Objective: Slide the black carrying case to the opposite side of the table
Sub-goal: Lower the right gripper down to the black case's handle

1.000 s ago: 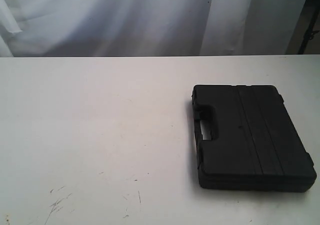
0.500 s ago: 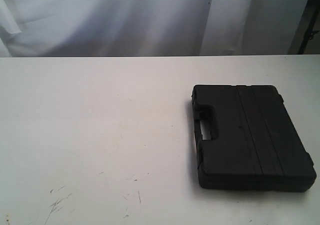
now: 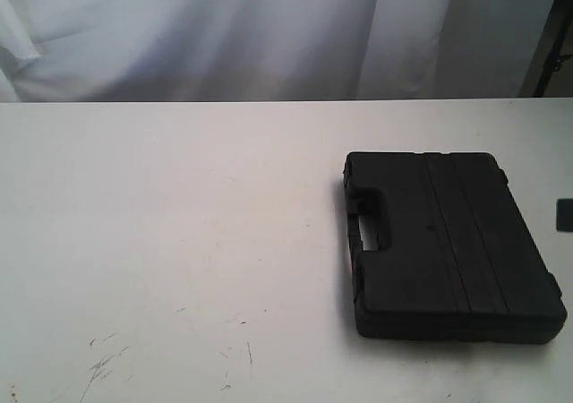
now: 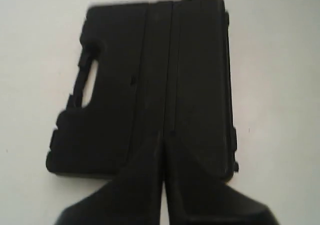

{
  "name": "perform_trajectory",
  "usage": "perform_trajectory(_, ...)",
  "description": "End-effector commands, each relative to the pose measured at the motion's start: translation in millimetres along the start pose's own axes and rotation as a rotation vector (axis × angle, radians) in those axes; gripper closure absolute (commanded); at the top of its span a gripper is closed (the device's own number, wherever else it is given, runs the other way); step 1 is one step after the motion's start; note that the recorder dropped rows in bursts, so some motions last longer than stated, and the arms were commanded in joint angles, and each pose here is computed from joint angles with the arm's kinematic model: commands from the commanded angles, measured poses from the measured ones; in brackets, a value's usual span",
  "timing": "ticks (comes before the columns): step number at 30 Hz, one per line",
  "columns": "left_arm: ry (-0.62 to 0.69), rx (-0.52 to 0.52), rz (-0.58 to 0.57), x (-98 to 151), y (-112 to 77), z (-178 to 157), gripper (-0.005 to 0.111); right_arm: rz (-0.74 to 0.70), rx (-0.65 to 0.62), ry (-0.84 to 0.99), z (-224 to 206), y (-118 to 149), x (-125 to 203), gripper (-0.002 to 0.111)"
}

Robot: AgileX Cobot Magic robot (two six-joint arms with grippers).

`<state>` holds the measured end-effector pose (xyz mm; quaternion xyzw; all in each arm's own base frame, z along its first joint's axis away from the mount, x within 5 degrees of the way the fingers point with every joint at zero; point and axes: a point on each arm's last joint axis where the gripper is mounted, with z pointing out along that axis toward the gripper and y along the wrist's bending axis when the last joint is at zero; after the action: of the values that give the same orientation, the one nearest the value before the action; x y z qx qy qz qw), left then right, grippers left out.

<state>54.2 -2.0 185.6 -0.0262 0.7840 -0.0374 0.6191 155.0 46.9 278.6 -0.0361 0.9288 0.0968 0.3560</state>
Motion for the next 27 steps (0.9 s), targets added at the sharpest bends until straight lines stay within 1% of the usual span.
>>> perform_trajectory(1, -0.011, 0.001, -0.002, 0.3, 0.0, 0.1, 0.107, -0.010, 0.003, 0.071, 6.1, 1.6, 2.9, 0.108)
perform_trajectory(8, -0.011, 0.001, -0.002, 0.3, 0.0, 0.1, 0.107, -0.015, -0.017, -0.008, 6.1, 4.0, -6.7, 0.108)
perform_trajectory(11, -0.011, 0.001, -0.002, 0.3, 0.0, 0.1, 0.107, -0.015, -0.016, 0.002, 4.7, 7.0, -19.7, 0.108)
perform_trajectory(15, -0.011, 0.001, -0.002, 0.3, 0.0, 0.1, 0.107, -0.011, -0.022, 0.032, 6.5, 15.0, -46.9, 0.108)
perform_trajectory(19, -0.011, 0.001, -0.002, 0.3, 0.0, 0.1, 0.107, -0.043, -0.081, 0.061, 15.2, 38.6, -72.6, 0.108)
perform_trajectory(23, -0.011, 0.001, -0.002, 0.3, 0.0, 0.1, 0.107, -0.092, -0.115, 0.154, 34.8, 67.0, -87.0, 0.108)
perform_trajectory(27, -0.011, 0.001, -0.002, 0.3, 0.0, 0.1, 0.107, -0.103, -0.118, 0.246, 61.2, 90.0, -97.2, 0.108)
